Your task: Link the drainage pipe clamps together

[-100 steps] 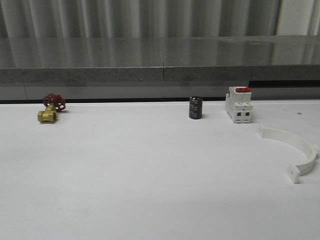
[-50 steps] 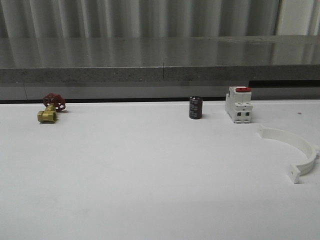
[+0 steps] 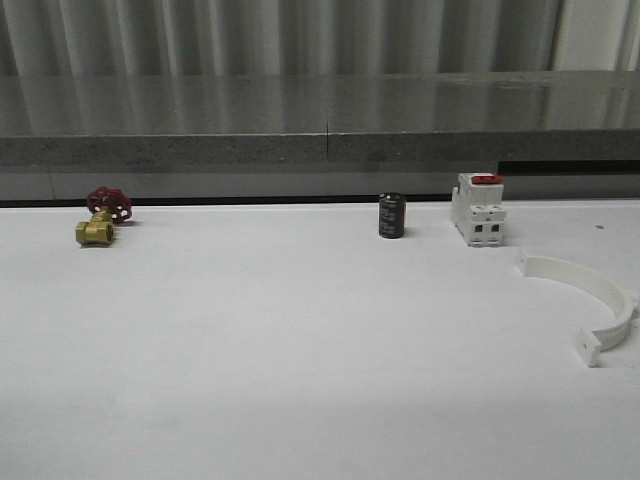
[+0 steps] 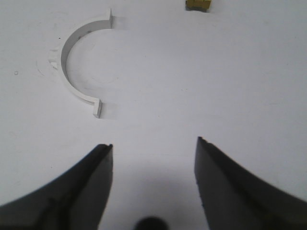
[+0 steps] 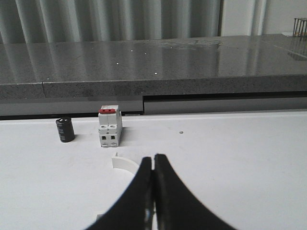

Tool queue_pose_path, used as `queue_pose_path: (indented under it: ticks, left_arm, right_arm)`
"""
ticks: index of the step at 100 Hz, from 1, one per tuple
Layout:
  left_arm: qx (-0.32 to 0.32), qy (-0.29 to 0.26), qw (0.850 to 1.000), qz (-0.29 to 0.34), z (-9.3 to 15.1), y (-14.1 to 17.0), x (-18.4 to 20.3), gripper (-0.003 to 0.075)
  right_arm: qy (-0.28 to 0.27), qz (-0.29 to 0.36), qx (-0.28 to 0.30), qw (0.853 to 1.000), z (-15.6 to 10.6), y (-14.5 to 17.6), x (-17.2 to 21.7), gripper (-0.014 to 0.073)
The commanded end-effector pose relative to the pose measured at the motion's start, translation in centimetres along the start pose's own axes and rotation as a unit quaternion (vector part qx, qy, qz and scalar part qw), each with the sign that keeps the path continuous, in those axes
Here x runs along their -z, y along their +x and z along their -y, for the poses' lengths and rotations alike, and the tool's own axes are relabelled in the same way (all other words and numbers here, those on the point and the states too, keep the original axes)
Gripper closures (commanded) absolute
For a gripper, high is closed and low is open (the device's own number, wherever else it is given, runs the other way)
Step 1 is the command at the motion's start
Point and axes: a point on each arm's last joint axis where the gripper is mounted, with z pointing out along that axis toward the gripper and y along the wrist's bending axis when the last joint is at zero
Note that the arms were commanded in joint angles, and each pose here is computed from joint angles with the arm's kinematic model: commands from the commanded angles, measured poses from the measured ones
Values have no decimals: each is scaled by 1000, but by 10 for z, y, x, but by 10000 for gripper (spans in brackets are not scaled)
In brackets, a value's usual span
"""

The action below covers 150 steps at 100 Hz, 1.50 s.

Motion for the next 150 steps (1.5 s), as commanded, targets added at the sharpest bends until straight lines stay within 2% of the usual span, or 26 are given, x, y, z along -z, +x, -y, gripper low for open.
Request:
queue_pose_path:
  ticks: [1, 23, 45, 63, 92, 125, 150]
  left_arm:
    - [1, 6, 999, 44, 2, -12, 10, 214]
    - [7, -8, 999, 41, -4, -18, 11, 216]
    - [30, -51, 998, -8, -40, -45, -4, 216]
    - [50, -30, 997, -41, -65, -72, -41, 216]
    - [61, -41, 992, -98, -100, -105, -107, 216]
    - [40, -45, 990, -131, -114, -103, -168, 216]
    - [34, -42, 988, -147, -119, -97, -197, 216]
  right_arm:
    - [-2, 52, 5, 999, -1, -13, 2, 655]
    - [-2, 52, 5, 999, -1, -13, 2, 655]
    - [-2, 52, 5, 999, -1, -13, 2, 655]
    - [-2, 52, 5, 999, -1, -13, 2, 655]
    - [-2, 52, 5, 999, -1, -13, 2, 655]
    - [-2, 52, 5, 999, -1, -13, 2, 655]
    - [-2, 51, 5, 999, -1, -13, 2, 655]
